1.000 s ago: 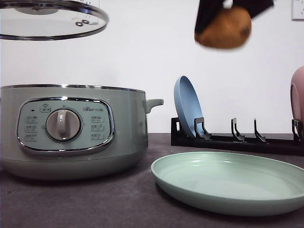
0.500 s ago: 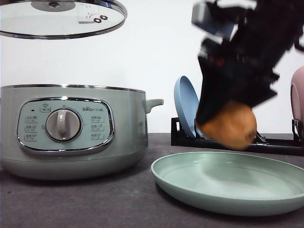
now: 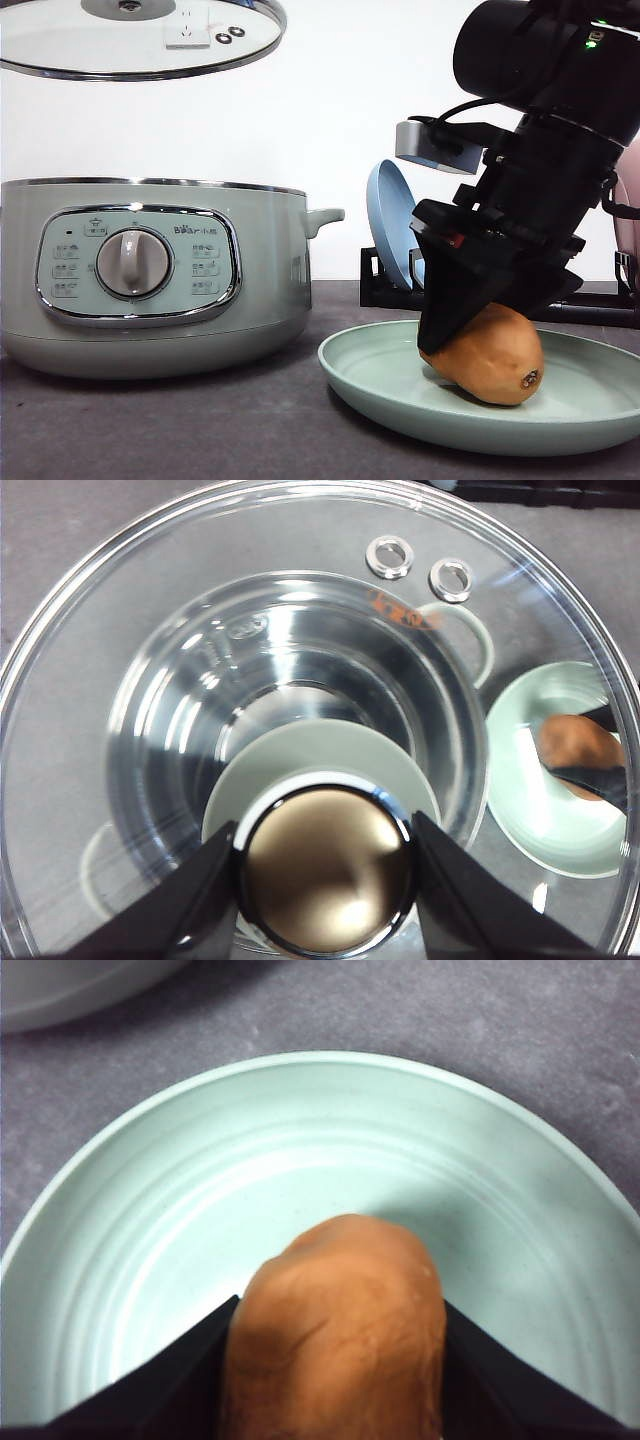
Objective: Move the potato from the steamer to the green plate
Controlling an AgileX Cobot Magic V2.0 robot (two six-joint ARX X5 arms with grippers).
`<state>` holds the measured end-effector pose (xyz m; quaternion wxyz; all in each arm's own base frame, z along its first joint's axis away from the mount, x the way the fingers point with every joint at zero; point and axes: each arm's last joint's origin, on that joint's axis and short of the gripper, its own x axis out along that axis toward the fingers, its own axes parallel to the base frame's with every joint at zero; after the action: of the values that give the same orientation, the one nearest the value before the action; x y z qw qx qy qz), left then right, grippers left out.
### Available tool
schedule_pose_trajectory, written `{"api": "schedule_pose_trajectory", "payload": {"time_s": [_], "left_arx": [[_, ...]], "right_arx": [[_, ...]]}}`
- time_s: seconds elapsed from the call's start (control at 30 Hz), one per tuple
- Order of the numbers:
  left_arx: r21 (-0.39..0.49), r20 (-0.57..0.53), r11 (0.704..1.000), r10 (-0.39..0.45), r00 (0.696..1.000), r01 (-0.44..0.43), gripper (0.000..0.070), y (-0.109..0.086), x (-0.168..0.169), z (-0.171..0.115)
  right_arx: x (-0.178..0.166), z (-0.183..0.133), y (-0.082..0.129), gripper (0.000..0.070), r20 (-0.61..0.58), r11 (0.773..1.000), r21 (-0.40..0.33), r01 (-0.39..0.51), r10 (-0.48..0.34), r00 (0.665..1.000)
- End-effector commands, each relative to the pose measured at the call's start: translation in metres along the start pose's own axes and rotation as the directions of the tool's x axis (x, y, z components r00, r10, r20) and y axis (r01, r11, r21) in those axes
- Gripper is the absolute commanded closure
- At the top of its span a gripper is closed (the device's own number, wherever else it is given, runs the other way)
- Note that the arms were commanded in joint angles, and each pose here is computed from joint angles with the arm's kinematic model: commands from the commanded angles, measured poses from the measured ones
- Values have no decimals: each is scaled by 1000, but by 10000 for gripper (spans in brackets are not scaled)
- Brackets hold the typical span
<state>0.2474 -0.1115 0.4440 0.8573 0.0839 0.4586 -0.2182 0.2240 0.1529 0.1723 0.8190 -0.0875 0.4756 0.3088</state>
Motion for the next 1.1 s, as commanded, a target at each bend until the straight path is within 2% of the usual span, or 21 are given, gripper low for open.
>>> {"api": "schedule_pose_trajectory", "payload": {"time_s": [0.0, 0.1, 0.3, 0.57, 0.77, 1.07], "left_arx": [[15, 60, 1000, -8, 998, 7, 700, -3, -9, 5], [23, 59, 1000, -14, 998, 13, 700, -6, -9, 5], [33, 58, 999, -21, 998, 19, 700, -9, -8, 5], [40, 34, 999, -21, 999, 20, 700, -9, 1, 6], [53, -4, 998, -19, 1000, 20, 700, -8, 20, 11], [62, -83, 998, 28, 996, -23, 700, -1, 57, 21]], "right_arx": [[4, 1, 1, 370, -4, 1000, 8, -6, 6, 1000], [3, 1, 1, 264, -6, 1000, 15, -5, 6, 1000], [-6, 6, 2, 139, 36, 1000, 22, 0, -1, 999], [-54, 21, 7, 130, 182, 1000, 15, 19, -21, 983], [-104, 28, 15, 130, 347, 1000, -7, 18, -14, 938], [-164, 22, 25, 130, 469, 999, -24, 20, -7, 883]]}}
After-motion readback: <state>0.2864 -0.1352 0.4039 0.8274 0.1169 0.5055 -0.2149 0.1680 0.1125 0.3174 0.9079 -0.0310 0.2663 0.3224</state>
